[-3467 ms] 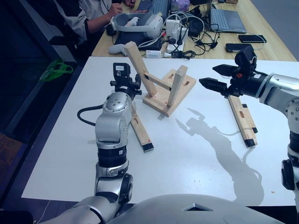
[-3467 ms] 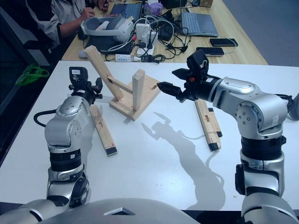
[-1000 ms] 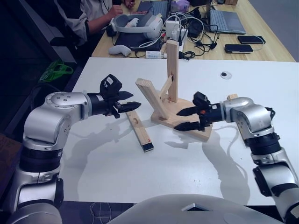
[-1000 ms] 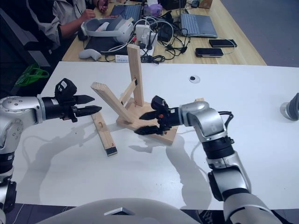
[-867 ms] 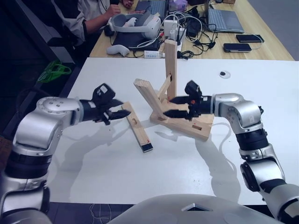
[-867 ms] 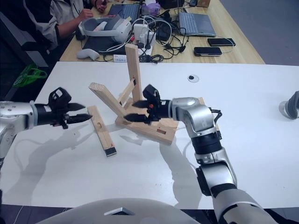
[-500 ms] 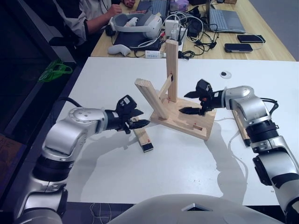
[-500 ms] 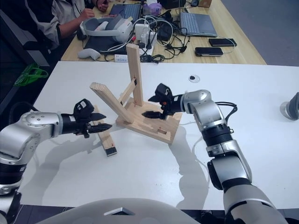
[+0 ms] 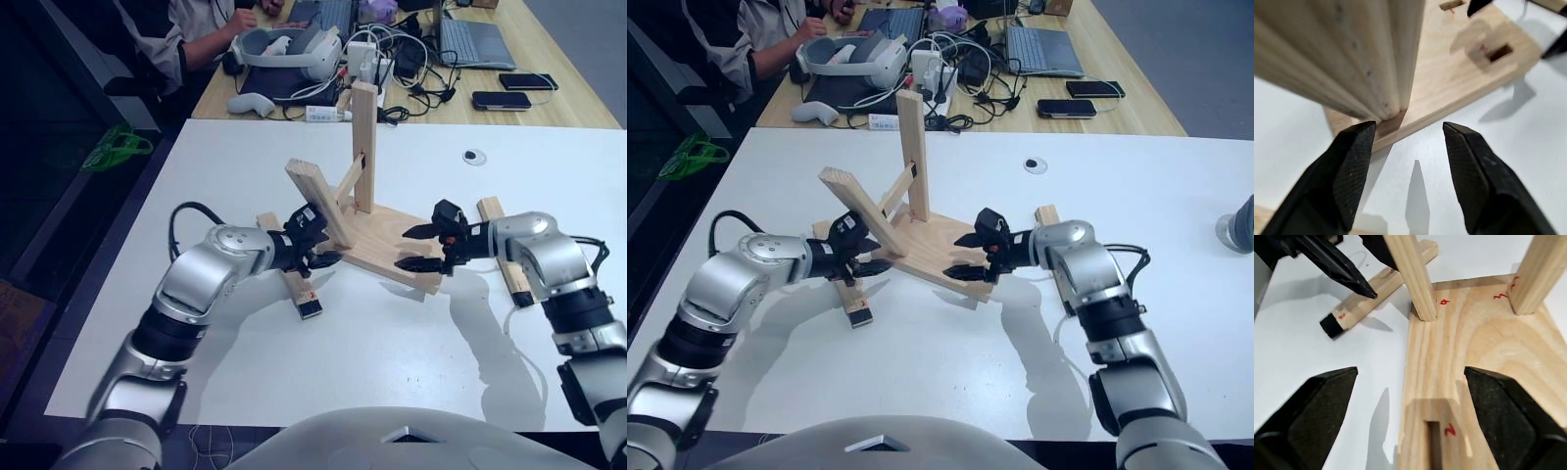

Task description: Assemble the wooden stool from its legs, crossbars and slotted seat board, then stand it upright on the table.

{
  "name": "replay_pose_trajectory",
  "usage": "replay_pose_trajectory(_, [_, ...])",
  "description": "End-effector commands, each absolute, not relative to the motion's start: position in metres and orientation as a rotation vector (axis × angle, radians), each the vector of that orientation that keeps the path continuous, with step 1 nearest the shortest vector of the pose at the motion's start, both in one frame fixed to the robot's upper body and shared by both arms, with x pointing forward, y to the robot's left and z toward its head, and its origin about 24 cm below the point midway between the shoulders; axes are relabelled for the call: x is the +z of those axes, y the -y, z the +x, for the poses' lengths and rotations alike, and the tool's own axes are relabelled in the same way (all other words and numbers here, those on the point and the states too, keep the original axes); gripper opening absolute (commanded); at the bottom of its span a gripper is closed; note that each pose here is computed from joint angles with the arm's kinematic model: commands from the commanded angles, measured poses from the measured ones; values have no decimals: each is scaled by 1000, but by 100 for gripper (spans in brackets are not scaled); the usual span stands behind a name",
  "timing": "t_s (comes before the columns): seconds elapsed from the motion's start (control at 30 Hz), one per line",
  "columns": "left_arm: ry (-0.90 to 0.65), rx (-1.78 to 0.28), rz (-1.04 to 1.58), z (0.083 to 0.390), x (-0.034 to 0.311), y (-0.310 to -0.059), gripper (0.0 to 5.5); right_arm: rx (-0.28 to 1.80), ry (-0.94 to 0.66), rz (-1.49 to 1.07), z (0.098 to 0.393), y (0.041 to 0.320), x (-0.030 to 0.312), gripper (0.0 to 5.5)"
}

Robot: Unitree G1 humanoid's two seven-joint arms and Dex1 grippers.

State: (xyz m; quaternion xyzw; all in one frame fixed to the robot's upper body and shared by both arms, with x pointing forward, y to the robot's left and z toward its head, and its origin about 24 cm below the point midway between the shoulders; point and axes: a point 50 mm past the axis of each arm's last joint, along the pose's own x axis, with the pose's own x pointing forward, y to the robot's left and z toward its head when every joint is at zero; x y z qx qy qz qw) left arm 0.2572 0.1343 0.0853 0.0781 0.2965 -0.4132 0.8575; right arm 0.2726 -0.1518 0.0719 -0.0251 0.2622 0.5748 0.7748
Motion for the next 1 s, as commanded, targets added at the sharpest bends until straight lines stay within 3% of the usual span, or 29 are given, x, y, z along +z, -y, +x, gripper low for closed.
replay_pose_trajectory(0.03, [-606, -776, -52, 259, 82, -131, 253, 1168, -573, 91, 257, 149, 72, 409])
replay_pose_trajectory(0.2, [-564, -688, -54, 280, 89, -128, 253, 1159, -579, 143, 254, 137, 75, 409])
replay_pose_trajectory(0.47, [-450, -480, -170, 340, 111, -113, 253, 1142, -537, 164, 258, 132, 90, 409])
replay_pose_trajectory(0.73, [-368, -330, -43, 384, 124, -133, 253, 1065, -369, 142, 275, 153, 135, 409])
replay_pose_trajectory(0.9, [-329, -389, -72, 383, 134, -131, 253, 736, -256, 144, 284, 194, 148, 409])
replay_pose_trajectory(1.0, [-342, -485, -38, 356, 132, -128, 253, 368, -219, 137, 283, 237, 130, 409])
